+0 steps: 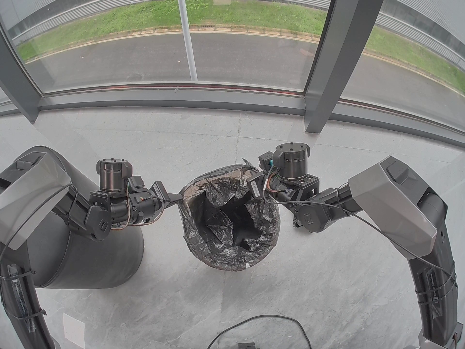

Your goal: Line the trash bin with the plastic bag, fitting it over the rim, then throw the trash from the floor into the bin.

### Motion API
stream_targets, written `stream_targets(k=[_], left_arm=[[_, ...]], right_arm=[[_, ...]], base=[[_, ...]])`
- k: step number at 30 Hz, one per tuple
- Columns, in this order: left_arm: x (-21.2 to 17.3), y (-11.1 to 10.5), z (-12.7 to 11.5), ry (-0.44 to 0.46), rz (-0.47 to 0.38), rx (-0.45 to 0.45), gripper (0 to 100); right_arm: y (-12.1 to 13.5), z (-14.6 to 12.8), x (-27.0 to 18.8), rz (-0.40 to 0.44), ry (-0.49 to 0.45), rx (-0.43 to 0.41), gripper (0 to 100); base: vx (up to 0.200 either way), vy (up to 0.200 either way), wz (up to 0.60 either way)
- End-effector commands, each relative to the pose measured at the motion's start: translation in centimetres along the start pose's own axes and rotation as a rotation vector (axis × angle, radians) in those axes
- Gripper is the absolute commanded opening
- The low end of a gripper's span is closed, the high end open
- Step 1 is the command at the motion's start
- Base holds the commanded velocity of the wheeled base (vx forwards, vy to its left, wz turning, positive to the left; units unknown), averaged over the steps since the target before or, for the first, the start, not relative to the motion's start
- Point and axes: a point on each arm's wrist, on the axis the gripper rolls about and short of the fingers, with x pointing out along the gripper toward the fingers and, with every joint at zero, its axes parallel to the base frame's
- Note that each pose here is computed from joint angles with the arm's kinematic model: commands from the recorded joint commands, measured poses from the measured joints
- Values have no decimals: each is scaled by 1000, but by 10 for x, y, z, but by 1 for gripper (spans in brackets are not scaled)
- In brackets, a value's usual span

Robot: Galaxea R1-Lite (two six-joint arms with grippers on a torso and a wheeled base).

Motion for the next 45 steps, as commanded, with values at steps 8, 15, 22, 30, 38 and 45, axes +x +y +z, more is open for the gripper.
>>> stream_targets(k=[8, 15, 22, 30, 38, 45], left_arm=[[-1, -1, 2, -7, -4, 6, 100], [-1, 2, 0, -3, 3, 2, 100], [5, 12, -5, 16, 24, -11, 100], [19, 32, -14, 55, 63, -40, 100], [20, 32, -13, 53, 61, -37, 100], [12, 27, -5, 26, 50, -33, 100]], right_arm=[[-1, 5, 2, -4, -18, 10, 100], [-5, 3, 10, -23, -24, 15, 100], [-14, 2, 12, -46, -25, 46, 100], [-16, -2, 14, -64, -16, 92, 100], [-18, 5, 12, -69, -38, 102, 100], [-24, 32, -4, -78, -79, 135, 100]], base=[[0, 0, 0], [0, 0, 0], [0, 0, 0], [0, 0, 0], [0, 0, 0], [0, 0, 0]])
